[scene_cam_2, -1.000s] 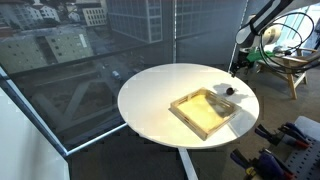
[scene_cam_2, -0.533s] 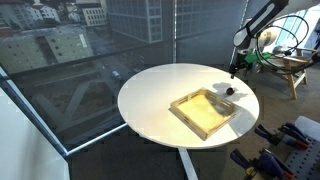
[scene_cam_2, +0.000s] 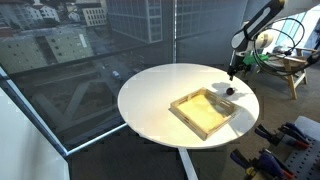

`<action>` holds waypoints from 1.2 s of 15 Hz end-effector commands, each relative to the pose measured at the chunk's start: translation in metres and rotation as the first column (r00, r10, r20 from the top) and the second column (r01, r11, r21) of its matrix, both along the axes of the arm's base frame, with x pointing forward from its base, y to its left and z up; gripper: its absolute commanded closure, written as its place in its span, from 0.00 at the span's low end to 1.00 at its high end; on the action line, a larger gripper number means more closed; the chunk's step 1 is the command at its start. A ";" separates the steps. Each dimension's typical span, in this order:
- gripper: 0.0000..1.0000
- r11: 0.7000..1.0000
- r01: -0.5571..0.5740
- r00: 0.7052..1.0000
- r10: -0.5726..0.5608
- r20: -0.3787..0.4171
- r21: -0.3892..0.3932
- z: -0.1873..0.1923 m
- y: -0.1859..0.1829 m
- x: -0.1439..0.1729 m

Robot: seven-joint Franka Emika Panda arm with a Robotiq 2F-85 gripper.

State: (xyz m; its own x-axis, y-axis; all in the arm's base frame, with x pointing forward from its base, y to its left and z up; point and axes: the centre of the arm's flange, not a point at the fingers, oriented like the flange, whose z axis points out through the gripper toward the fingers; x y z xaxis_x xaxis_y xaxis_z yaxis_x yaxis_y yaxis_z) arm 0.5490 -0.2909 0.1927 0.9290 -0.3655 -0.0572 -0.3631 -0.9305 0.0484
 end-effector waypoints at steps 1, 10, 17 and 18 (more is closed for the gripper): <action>0.00 1.000 0.005 1.000 -0.005 0.000 0.017 -0.005 -0.004 0.010; 0.00 1.000 -0.006 1.000 0.006 -0.003 0.015 -0.026 0.000 0.015; 0.00 1.000 -0.012 1.000 0.012 0.007 0.009 -0.042 0.002 0.018; 0.00 1.000 -0.013 1.000 0.013 0.007 0.008 -0.045 0.002 0.018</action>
